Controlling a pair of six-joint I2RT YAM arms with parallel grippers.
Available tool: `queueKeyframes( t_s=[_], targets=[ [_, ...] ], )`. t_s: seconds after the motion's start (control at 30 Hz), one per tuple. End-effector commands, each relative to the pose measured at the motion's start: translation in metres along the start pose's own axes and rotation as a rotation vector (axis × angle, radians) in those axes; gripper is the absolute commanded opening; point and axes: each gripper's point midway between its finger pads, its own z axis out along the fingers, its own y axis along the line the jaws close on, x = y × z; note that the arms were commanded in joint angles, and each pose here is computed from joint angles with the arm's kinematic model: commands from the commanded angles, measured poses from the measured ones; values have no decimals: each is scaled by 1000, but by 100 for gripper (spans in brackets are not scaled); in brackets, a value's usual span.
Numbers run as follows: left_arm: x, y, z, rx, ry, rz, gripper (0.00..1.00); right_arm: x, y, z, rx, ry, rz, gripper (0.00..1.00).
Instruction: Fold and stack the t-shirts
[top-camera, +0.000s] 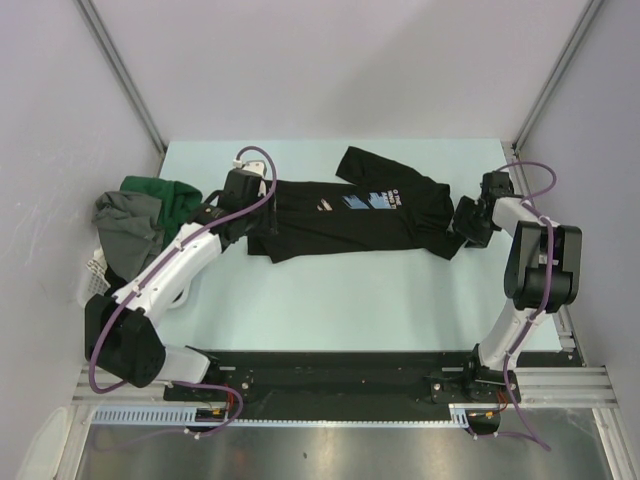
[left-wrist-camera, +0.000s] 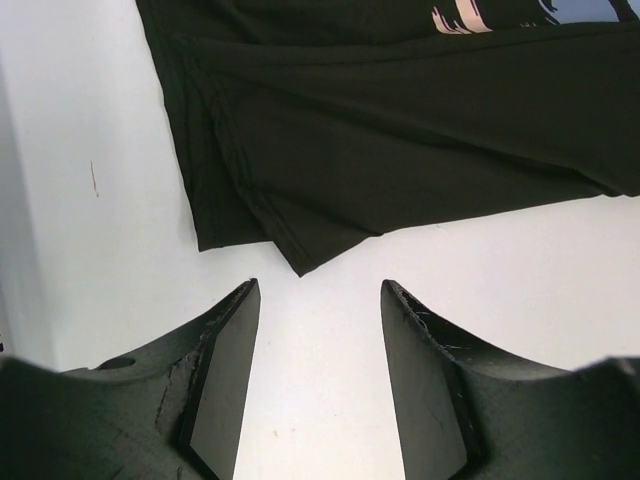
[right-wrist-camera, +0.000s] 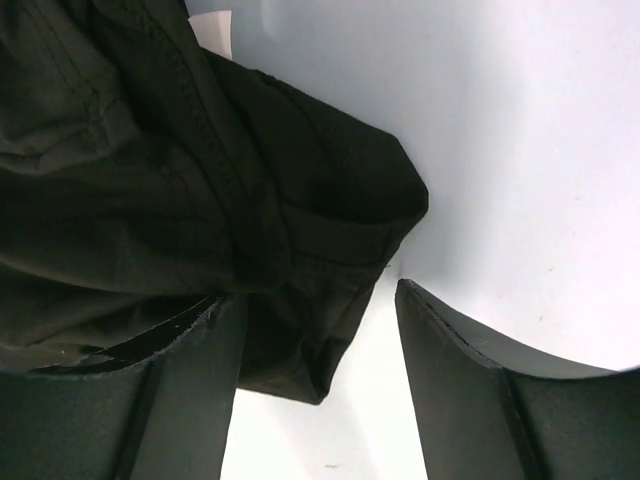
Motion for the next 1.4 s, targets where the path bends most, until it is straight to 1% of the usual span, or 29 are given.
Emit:
queueKeyframes(
  t_s=[0.0, 0.13, 0.27, 0.43, 0.5, 0.53, 0.57, 0.63, 0.67, 0.7, 0.73, 0.87, 0.97, 1.1, 1.27, 1.37],
  targets=[
    [-22, -7, -10, 14, -60, -6, 57, -5, 6, 7, -16, -27, -21, 65],
    [-21, -7, -9, 13, -58, -1, 57, 0, 11, 16, -20, -11, -33, 62],
    [-20, -6, -9, 10, -54, 4, 57, 5, 14, 22, -20, 3, -39, 55],
    [-19, -5, -9, 9, -52, 9, 57, 8, 15, 26, -18, 15, -46, 50],
    [-18, -5, -9, 11, -52, 10, 57, 10, 15, 25, -19, 22, -47, 45],
    [-19, -5, -10, 11, -53, 9, 57, 11, 14, 25, -17, 27, -47, 43],
    [-19, -6, -10, 14, -54, 10, 57, 12, 15, 24, -16, 31, -51, 37],
    [-18, -7, -9, 18, -51, 12, 57, 15, 13, 20, -9, 41, -51, 30],
    [-18, -7, -8, 22, -52, 12, 57, 17, 12, 19, -1, 46, -48, 22],
    [-18, -8, -8, 23, -51, 12, 57, 18, 11, 16, 3, 53, -48, 20],
    [-19, -9, -8, 28, -53, 13, 57, 19, 11, 14, 11, 53, -46, 12],
    [-22, -11, -7, 41, -64, 10, 57, 25, 9, 3, 42, 69, -53, 3],
    [-24, -14, -8, 54, -78, 10, 57, 33, 10, -7, 65, 88, -61, 0],
    [-26, -16, -9, 69, -94, 8, 57, 47, 14, -22, 101, 119, -83, 0],
    [-27, -16, -13, 80, -108, 19, 57, 60, 11, -40, 142, 156, -61, 0],
    [-28, -15, -16, 82, -117, 34, 57, 71, 13, -49, 186, 170, -106, 0]
  ],
)
